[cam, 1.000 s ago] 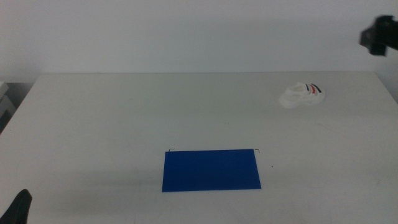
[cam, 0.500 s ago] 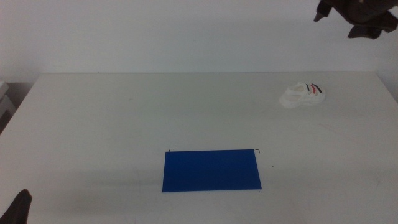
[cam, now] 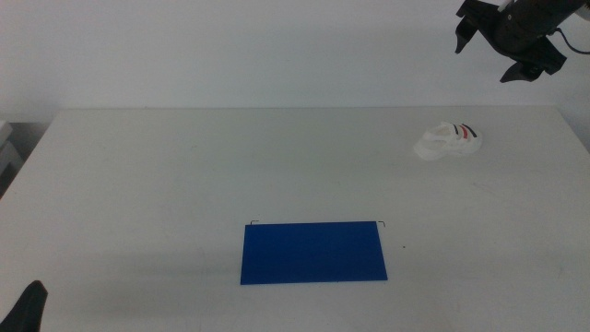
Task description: Use one arm to grab the shoe from the table and place it on the mat.
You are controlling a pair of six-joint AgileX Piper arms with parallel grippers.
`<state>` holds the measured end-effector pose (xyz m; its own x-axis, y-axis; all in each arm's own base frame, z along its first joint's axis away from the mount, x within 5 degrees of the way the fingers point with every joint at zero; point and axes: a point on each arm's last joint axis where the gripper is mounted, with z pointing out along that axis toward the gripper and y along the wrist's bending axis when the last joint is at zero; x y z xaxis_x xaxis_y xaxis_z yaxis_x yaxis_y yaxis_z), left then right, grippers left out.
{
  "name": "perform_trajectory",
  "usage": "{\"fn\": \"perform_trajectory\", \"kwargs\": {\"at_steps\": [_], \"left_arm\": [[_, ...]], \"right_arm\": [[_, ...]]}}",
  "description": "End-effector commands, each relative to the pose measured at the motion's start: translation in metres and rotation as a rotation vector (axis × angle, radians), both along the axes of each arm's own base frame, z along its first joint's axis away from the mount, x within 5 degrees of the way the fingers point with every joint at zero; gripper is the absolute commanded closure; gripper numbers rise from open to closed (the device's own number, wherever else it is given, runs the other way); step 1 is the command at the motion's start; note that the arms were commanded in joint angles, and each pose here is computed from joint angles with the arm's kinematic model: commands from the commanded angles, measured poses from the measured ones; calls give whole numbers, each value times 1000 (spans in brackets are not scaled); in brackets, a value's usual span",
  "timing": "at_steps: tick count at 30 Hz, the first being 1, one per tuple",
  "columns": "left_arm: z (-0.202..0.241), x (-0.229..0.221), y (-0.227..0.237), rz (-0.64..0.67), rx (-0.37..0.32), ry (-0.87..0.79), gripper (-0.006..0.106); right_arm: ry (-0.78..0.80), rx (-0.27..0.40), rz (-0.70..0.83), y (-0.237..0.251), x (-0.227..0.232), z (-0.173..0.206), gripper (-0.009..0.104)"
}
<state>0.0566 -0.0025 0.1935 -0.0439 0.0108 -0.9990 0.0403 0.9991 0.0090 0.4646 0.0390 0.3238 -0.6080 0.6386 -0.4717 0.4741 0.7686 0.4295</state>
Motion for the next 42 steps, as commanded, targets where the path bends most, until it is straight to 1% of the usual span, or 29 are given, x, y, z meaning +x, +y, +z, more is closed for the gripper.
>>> {"fn": "perform_trajectory", "kwargs": {"at_steps": [1, 7, 12, 16, 20, 25, 28, 36, 42], "left_arm": [[6, -1, 0, 1, -18, -89, 7], [6, -1, 0, 1, -18, -89, 7], [6, -1, 0, 1, -18, -89, 7], [6, -1, 0, 1, -18, -89, 7], [6, -1, 0, 1, -18, -89, 7], [6, -1, 0, 1, -18, -89, 7], [6, -1, 0, 1, -18, -89, 7], [6, -1, 0, 1, -18, -89, 7], [6, -1, 0, 1, -18, -89, 7]], "right_arm": [[-137, -22, 1, -3, -10, 41, 24], [-140, -65, -3, -6, -10, 42, 24], [-136, -69, -3, -6, -10, 41, 24], [-101, -61, -20, -7, -12, 39, 26], [-63, 41, -173, -10, -13, 35, 30], [-47, 106, -247, -8, -8, 30, 33], [6, 151, -306, -3, -2, 20, 33], [108, 193, -380, 17, 26, -14, 33], [152, 281, -538, 20, 42, -41, 33]]}}
